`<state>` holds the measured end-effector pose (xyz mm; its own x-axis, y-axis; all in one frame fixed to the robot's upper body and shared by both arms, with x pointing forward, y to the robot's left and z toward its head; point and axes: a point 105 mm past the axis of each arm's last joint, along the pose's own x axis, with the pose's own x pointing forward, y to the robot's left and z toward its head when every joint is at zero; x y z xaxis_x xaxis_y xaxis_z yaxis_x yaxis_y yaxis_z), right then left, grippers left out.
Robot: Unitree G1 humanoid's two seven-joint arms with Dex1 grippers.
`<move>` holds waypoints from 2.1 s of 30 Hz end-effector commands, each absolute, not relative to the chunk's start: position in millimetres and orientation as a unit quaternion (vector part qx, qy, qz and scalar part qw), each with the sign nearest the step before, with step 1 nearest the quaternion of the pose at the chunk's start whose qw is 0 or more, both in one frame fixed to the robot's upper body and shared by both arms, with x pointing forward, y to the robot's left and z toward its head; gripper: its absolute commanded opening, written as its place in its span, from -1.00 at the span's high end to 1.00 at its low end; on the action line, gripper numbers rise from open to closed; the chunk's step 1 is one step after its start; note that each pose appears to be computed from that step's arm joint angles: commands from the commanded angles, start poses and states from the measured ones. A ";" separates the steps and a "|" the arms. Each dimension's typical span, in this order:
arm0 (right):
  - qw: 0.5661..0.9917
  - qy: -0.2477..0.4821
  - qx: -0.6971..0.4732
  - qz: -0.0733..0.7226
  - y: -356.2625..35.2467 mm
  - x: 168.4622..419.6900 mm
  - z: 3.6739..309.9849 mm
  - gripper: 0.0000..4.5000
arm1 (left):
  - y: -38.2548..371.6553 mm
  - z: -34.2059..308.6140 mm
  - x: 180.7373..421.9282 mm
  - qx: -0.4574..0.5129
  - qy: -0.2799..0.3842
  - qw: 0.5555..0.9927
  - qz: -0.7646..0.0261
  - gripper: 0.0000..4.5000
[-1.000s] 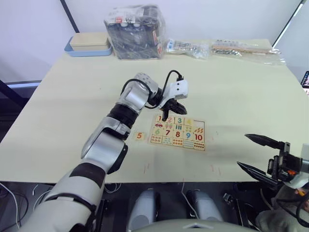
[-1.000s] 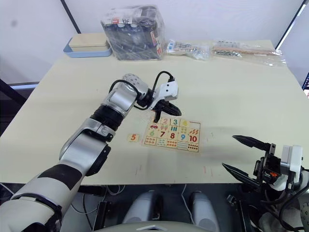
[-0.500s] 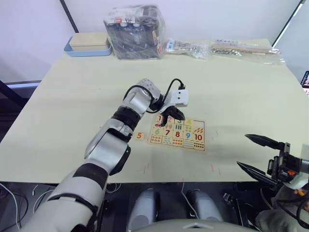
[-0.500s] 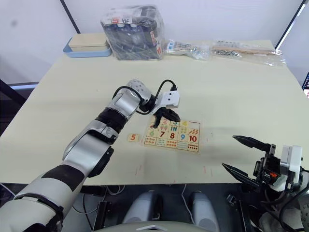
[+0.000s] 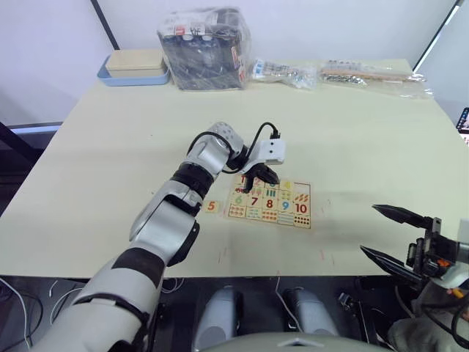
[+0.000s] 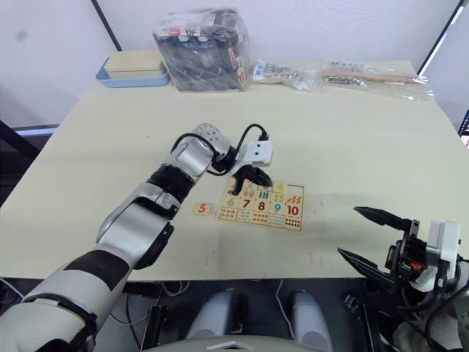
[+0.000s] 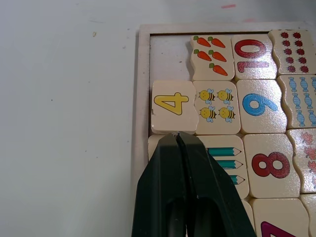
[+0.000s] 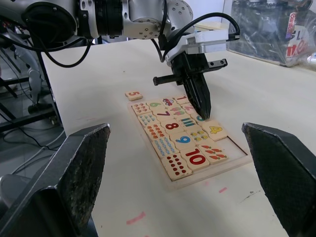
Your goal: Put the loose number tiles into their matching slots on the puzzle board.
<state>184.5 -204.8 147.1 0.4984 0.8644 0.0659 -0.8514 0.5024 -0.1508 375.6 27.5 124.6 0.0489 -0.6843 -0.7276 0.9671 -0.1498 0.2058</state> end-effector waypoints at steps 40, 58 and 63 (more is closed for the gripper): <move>0.863 -0.083 -0.065 0.495 -205.3 181.3 156.5 -1.00 | 16.3 133.8 374.7 0.378 0.175 0.611 -0.673 0.99; 0.862 -0.085 -0.066 0.496 -203.6 179.6 157.5 -1.00 | 21.3 168.1 366.6 0.288 0.137 0.642 -0.698 0.99; 0.857 -0.088 -0.064 0.503 -200.9 182.0 159.5 -1.00 | 49.3 197.2 349.8 0.214 0.118 0.688 -0.683 0.99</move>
<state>183.0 -202.5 148.7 0.4923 0.8678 0.0676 -0.8539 0.4966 -0.1555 358.1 46.9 177.3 0.0296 -0.8528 -0.5215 0.9900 -0.0469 0.1330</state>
